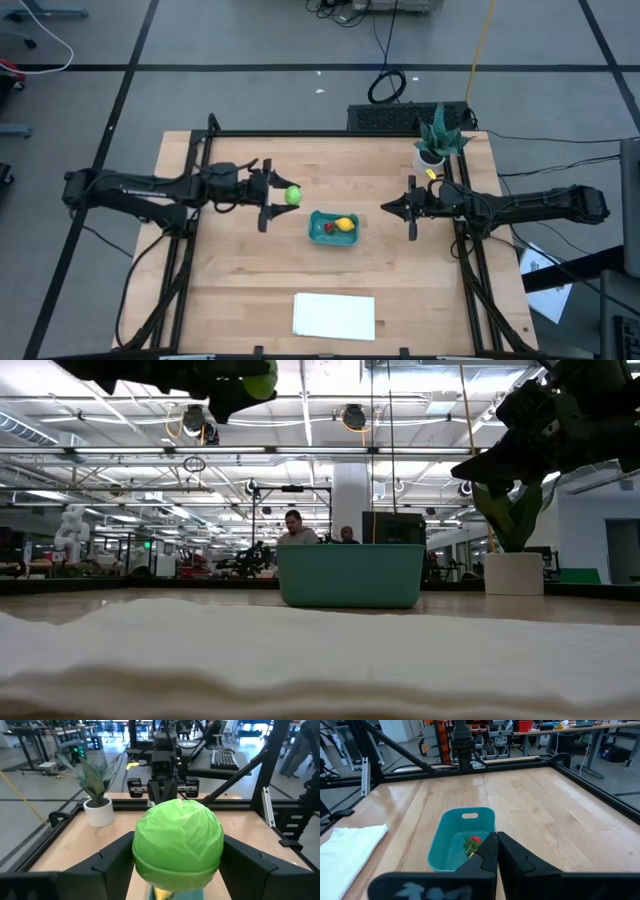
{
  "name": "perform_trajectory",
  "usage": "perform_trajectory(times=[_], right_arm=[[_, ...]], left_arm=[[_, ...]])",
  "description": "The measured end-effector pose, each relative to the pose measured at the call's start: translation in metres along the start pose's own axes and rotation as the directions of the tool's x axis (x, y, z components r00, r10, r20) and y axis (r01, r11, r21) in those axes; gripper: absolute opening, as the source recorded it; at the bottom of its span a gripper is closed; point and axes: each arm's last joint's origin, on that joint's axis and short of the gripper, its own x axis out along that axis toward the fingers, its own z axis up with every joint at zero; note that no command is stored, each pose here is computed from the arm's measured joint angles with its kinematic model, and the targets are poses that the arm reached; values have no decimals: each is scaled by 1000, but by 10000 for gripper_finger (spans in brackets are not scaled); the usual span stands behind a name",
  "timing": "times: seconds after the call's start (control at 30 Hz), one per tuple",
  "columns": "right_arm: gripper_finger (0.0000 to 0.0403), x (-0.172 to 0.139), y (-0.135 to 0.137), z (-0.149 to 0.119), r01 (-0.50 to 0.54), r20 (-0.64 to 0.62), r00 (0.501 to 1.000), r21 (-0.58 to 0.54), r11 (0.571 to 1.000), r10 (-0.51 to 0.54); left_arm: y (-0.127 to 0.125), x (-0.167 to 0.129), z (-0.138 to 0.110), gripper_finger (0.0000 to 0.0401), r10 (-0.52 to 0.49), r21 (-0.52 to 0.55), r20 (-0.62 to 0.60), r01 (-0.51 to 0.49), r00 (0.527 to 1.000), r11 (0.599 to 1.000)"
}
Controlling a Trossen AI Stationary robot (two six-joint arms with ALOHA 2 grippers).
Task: Pick and placing Produce into tupperware
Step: Put the green cabbage into the blue bin
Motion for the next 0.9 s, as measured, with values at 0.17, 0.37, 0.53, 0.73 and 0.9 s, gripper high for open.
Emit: perform_trajectory(times=[0.17,0.37,0.53,0.73,0.9], right_arm=[[0,0,0,0,0,0,1000,0,1000,0],[0,0,0,0,0,0,1000,0,1000,0],[0,0,0,0,0,-1,1000,-5,1000,0],[0,0,0,0,0,-2,1000,-7,1000,0],[0,0,0,0,0,-2,1000,-7,1000,0]], left_arm=[[4,13,3,257,-31,4,-13,31,999,1000],[7,24,6,257,-85,7,31,85,996,996],[10,35,9,257,-89,2,17,89,996,996],[11,48,15,257,-109,2,18,109,994,994],[14,56,22,257,-103,-10,21,103,994,995]])
